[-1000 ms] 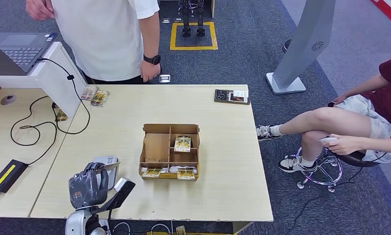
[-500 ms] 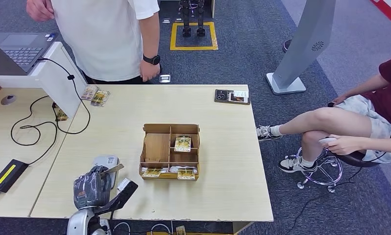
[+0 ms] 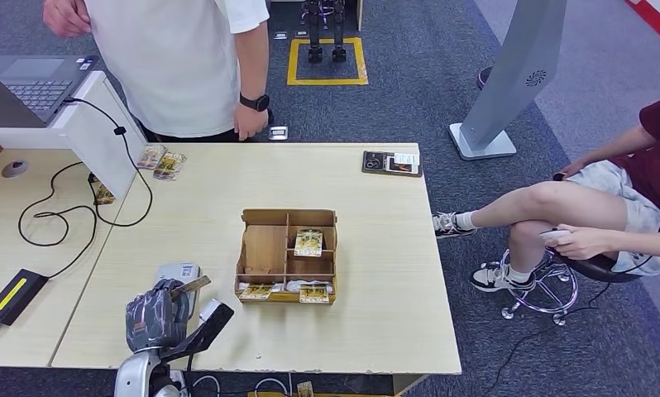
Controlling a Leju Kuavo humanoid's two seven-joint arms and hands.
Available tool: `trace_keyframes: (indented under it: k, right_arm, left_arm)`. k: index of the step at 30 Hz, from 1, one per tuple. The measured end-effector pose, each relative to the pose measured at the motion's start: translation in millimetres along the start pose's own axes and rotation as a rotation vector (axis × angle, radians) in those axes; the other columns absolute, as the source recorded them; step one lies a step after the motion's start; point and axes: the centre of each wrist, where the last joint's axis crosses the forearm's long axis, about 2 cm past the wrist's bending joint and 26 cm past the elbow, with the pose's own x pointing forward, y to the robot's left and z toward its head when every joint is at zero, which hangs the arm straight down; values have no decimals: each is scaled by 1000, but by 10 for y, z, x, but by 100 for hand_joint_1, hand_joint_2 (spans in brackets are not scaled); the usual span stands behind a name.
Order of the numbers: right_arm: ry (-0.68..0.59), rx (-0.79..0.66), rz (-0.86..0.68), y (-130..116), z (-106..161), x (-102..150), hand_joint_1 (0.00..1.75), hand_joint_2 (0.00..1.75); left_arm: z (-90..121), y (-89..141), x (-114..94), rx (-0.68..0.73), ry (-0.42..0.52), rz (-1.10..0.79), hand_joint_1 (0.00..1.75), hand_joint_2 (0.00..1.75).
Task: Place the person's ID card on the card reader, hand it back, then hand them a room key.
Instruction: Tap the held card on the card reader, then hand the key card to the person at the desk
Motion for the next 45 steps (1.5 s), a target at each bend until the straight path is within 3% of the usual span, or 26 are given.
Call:
trace_keyframes:
  k: [10,18,43,45]
  right_arm:
    - [1,-3,0,1,1,-2,0,175]
    - [-12,-8,25,-1,0,4,0,175]
    - [-60,-19,119,-115,-33,213,0,175]
    - [-60,-20,121,-118,-34,220,0,175]
  left_arm:
    - [67,19,-2,106,-56,52,175,175]
    - [-39,302,212,258,-171,103,175,175]
    - [-1181,1026,698,423,-219,151,175,175]
    - [-1221,1056,737,428,-229,153,96,175]
